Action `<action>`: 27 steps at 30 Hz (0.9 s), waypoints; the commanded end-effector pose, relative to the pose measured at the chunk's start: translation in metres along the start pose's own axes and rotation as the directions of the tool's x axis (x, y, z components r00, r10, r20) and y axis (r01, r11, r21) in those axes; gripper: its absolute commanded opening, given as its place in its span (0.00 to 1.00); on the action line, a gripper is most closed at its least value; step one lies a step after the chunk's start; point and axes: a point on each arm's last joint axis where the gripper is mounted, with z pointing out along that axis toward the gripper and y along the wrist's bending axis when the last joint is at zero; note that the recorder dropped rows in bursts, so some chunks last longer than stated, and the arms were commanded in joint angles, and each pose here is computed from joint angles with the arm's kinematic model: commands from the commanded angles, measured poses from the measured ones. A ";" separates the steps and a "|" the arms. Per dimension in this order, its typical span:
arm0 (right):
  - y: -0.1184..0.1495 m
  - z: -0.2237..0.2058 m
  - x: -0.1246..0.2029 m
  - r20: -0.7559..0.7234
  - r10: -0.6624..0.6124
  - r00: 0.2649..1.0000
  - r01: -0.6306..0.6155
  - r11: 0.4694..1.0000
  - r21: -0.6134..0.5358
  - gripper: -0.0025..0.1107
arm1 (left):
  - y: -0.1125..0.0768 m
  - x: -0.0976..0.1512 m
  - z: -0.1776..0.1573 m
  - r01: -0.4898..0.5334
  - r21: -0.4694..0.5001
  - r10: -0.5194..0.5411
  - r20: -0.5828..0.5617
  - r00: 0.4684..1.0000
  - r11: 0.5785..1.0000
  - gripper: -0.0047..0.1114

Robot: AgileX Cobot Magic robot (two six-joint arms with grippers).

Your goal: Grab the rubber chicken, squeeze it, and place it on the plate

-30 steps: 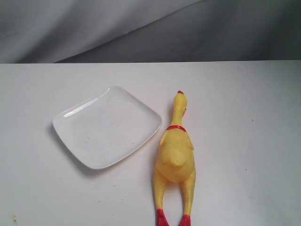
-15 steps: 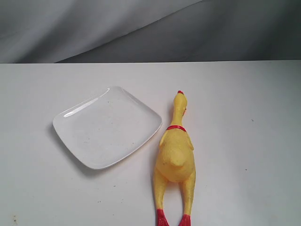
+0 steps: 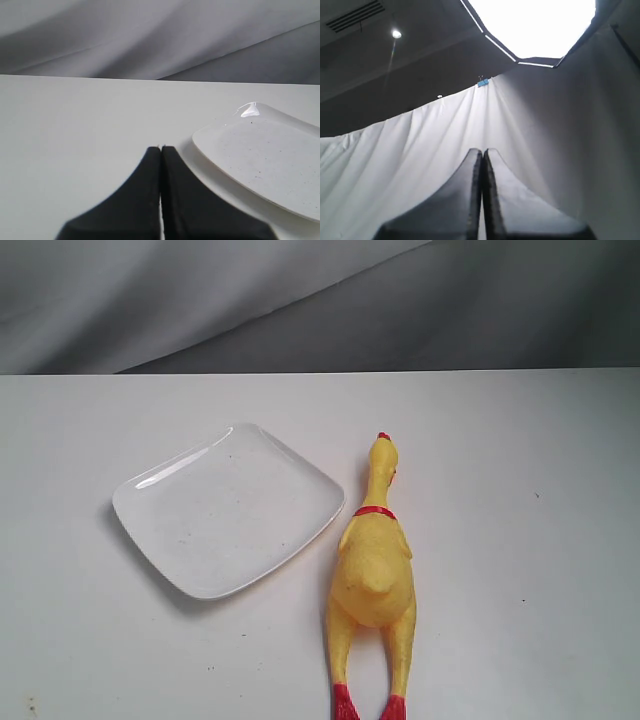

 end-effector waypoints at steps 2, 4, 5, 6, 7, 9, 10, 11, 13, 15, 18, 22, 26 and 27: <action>0.012 0.042 -0.024 -0.203 0.029 0.979 -0.015 0.998 0.069 0.02 | 0.000 0.001 0.000 0.007 -0.001 -0.007 0.003 1.000 1.000 0.04; 0.017 0.067 -0.034 -0.297 -0.050 0.954 0.075 0.995 0.072 0.02 | 0.000 0.001 0.000 0.007 -0.001 -0.007 0.003 1.000 1.000 0.04; 0.018 0.081 -0.037 -0.341 -0.085 0.936 0.117 0.990 0.074 0.02 | 0.000 0.001 0.000 0.007 -0.001 -0.007 0.003 1.000 1.000 0.04; 0.018 0.096 -0.041 -0.385 -0.106 0.917 0.149 0.985 0.084 0.02 | 0.000 0.001 0.000 0.007 -0.001 -0.007 0.003 1.000 1.000 0.04; 0.017 0.109 -0.040 -0.434 -0.110 0.894 0.170 0.980 0.100 0.02 | 0.000 0.001 0.000 0.007 -0.001 -0.007 0.003 1.000 1.000 0.04; 0.015 0.139 -0.041 -0.535 -0.132 0.835 0.232 0.965 0.124 0.02 | 0.000 0.001 0.000 0.007 -0.001 -0.007 0.003 1.000 1.000 0.04; 0.014 0.150 -0.040 -0.577 -0.150 0.803 0.268 0.956 0.124 0.02 | 0.000 0.001 0.000 0.007 -0.001 -0.007 0.003 1.000 1.000 0.04; 0.012 0.163 -0.038 -0.630 -0.173 0.757 0.312 0.943 0.115 0.02 | 0.000 0.001 0.000 0.007 -0.001 -0.007 0.003 1.000 1.000 0.04; 0.008 0.184 -0.029 -0.735 -0.184 0.653 0.360 0.929 0.087 0.02 | 0.000 0.001 0.000 0.007 -0.001 -0.007 0.003 1.000 1.000 0.04; 0.006 0.204 -0.014 -0.838 -0.220 0.500 0.387 0.922 -0.011 0.02 | 0.000 0.001 0.000 0.007 -0.001 -0.007 0.003 1.000 1.000 0.04; 0.008 0.228 0.015 -0.925 -0.222 0.310 0.291 0.948 -0.130 0.02 | 0.000 0.001 0.000 0.007 -0.001 -0.007 0.003 1.000 1.000 0.04; 0.005 0.250 0.068 -0.982 -0.132 0.132 0.083 0.989 -0.121 0.02 | 0.000 0.001 0.000 0.007 -0.001 -0.007 0.003 1.000 1.000 0.04; -0.001 0.254 0.125 -0.991 -0.131 -0.038 0.027 0.991 -0.132 0.02 | 0.000 0.001 0.000 0.007 -0.001 -0.007 0.003 1.000 1.000 0.04; 0.000 0.252 0.142 -0.985 -0.153 -0.082 0.025 0.988 -0.155 0.02 | 0.000 0.001 0.000 0.007 -0.001 -0.007 0.003 1.000 1.000 0.04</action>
